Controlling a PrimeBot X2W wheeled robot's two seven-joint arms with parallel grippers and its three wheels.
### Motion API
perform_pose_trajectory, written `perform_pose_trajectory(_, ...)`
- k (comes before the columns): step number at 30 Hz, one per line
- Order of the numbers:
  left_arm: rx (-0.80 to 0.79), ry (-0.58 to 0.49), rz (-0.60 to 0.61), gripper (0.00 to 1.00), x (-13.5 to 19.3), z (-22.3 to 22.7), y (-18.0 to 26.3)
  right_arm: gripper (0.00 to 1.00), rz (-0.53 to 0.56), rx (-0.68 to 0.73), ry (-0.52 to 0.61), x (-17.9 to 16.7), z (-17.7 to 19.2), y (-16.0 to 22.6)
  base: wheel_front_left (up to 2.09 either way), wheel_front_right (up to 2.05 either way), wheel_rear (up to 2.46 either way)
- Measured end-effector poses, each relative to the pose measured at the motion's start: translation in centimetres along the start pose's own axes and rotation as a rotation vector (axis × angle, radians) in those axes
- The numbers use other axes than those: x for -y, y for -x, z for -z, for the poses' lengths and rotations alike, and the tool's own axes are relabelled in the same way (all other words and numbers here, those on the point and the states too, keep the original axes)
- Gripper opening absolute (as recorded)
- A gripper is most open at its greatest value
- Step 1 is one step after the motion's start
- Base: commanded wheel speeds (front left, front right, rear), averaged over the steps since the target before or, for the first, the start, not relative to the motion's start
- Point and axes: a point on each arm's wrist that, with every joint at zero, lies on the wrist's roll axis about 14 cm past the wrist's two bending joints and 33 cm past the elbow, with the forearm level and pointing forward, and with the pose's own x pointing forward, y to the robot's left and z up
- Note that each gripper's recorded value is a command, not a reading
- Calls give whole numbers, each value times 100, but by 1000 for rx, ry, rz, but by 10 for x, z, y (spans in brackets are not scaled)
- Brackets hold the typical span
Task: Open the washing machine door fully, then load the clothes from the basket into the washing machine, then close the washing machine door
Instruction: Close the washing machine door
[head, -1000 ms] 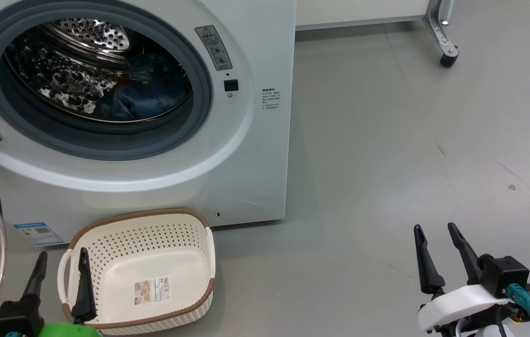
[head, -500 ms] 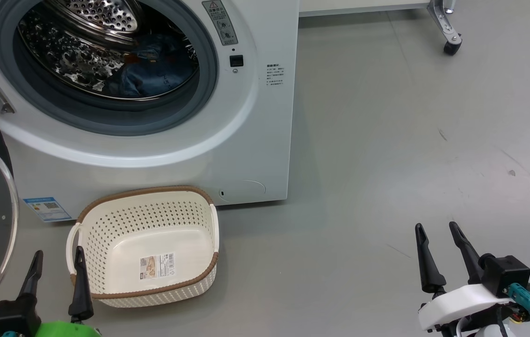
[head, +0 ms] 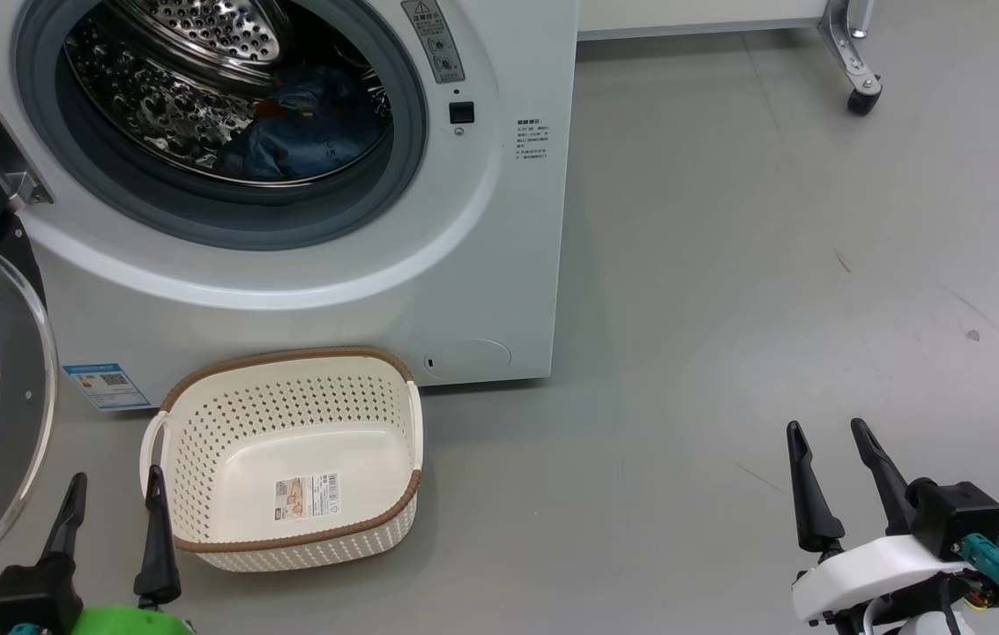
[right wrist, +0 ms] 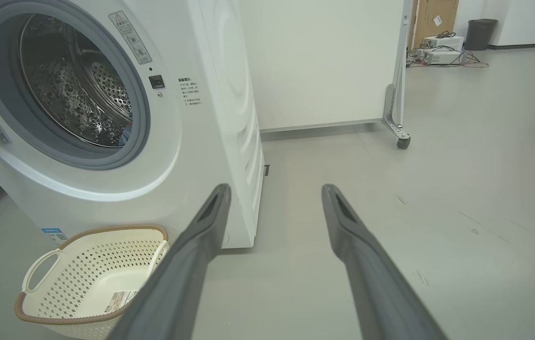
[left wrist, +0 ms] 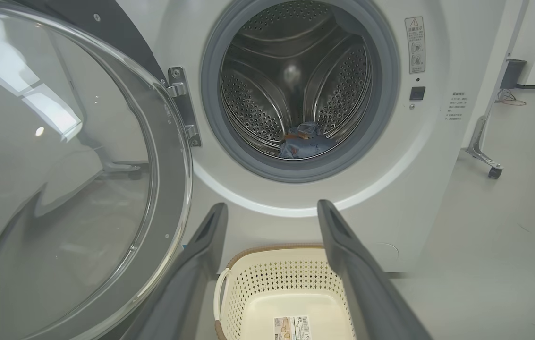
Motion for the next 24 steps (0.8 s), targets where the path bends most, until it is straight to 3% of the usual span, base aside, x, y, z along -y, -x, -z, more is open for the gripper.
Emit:
perform_pose_trajectory(14,27,8,-13,100,-4,-8,11,100,-30,2,6,-8,-1,-1,0,0,0)
perform_pose_trajectory(24,52,3,-126,100,-38,-16,22,100,-81,15,11,-23,-5,-11,0,0,0)
